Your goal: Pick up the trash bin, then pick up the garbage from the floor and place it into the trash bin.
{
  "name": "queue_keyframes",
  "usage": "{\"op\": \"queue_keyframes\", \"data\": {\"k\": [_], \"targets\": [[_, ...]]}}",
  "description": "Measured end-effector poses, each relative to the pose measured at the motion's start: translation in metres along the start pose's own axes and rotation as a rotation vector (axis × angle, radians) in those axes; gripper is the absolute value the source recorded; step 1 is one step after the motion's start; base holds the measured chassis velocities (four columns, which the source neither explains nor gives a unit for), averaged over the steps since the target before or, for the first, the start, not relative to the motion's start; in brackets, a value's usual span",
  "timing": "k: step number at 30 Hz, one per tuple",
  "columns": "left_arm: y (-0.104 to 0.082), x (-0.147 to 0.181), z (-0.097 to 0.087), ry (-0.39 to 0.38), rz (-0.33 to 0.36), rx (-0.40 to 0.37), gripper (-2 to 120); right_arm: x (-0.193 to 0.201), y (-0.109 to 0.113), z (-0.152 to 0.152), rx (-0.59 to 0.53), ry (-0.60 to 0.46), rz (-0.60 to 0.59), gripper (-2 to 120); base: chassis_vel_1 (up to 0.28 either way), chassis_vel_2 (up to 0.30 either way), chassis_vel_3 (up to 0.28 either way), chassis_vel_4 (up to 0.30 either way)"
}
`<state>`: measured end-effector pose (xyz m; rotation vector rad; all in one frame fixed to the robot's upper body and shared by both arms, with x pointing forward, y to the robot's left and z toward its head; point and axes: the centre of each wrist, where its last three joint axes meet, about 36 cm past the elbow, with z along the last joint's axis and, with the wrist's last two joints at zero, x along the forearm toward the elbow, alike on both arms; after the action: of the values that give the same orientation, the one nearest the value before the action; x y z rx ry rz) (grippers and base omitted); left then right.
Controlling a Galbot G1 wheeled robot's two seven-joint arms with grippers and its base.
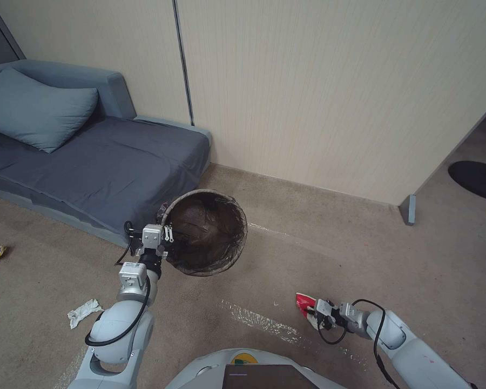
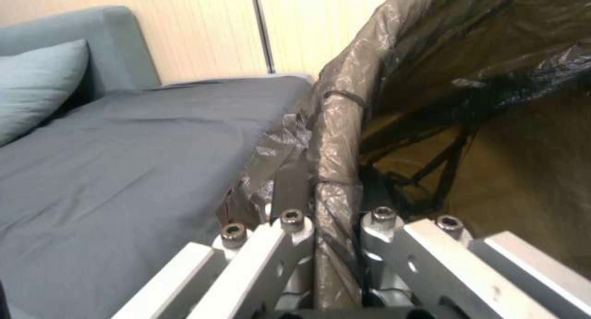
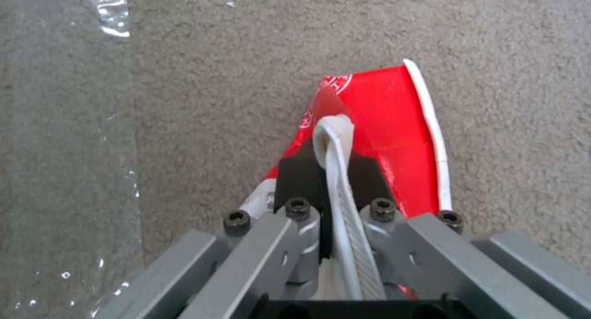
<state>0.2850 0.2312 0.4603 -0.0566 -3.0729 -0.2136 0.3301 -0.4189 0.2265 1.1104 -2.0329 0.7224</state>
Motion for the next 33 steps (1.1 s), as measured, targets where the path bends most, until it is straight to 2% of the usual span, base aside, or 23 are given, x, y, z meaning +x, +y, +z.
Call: {"op": "queue_keyframes", "data": {"k": [6, 10, 13, 15, 17, 18, 22, 24, 25, 26, 33], "targets": [[0.000, 0.000, 0.000, 0.000, 0.002, 0.001, 3, 0.009, 0.002, -0.011, -0.009, -0.045, 0.069, 0, 0.000, 0.000, 0.000, 0.000], [0.001, -0.001, 0.001, 0.001, 0.005, 0.002, 3, 0.031, -0.011, -0.030, -0.018, -0.127, 0.164, 0, 0.000, 0.000, 0.000, 0.000], [0.000, -0.002, 0.002, 0.007, 0.009, 0.007, 3, 0.060, -0.018, -0.067, -0.028, -0.243, 0.253, 0, 0.000, 0.000, 0.000, 0.000], [0.000, -0.002, 0.003, 0.008, 0.009, 0.008, 3, 0.062, -0.018, -0.070, -0.030, -0.252, 0.259, 0, 0.000, 0.000, 0.000, 0.000], [0.000, -0.002, 0.004, 0.020, 0.013, 0.012, 3, 0.082, -0.017, -0.101, -0.051, -0.339, 0.329, 0, 0.000, 0.000, 0.000, 0.000], [0.000, -0.002, 0.004, 0.020, 0.013, 0.012, 3, 0.082, -0.017, -0.101, -0.051, -0.339, 0.329, 0, 0.000, 0.000, 0.000, 0.000], [0.002, -0.002, 0.005, 0.041, 0.016, 0.022, 3, 0.109, -0.014, -0.147, -0.086, -0.468, 0.402, 0, 0.000, 0.000, 0.000, 0.000], [0.002, -0.002, 0.005, 0.041, 0.016, 0.022, 3, 0.109, -0.014, -0.147, -0.086, -0.468, 0.402, 0, 0.000, 0.000, 0.000, 0.000], [0.002, -0.002, 0.006, 0.046, 0.017, 0.025, 3, 0.118, -0.013, -0.162, -0.089, -0.510, 0.414, 0, 0.000, 0.000, 0.000, 0.000], [0.001, -0.003, 0.008, 0.062, 0.020, 0.034, 3, 0.140, -0.003, -0.207, -0.101, -0.637, 0.423, 0, 0.000, 0.000, 0.000, 0.000], [-0.001, -0.004, 0.009, 0.086, 0.027, 0.036, 3, 0.166, 0.016, -0.263, -0.140, -0.811, 0.371, 0, 0.000, 0.000, 0.000, 0.000]]}}
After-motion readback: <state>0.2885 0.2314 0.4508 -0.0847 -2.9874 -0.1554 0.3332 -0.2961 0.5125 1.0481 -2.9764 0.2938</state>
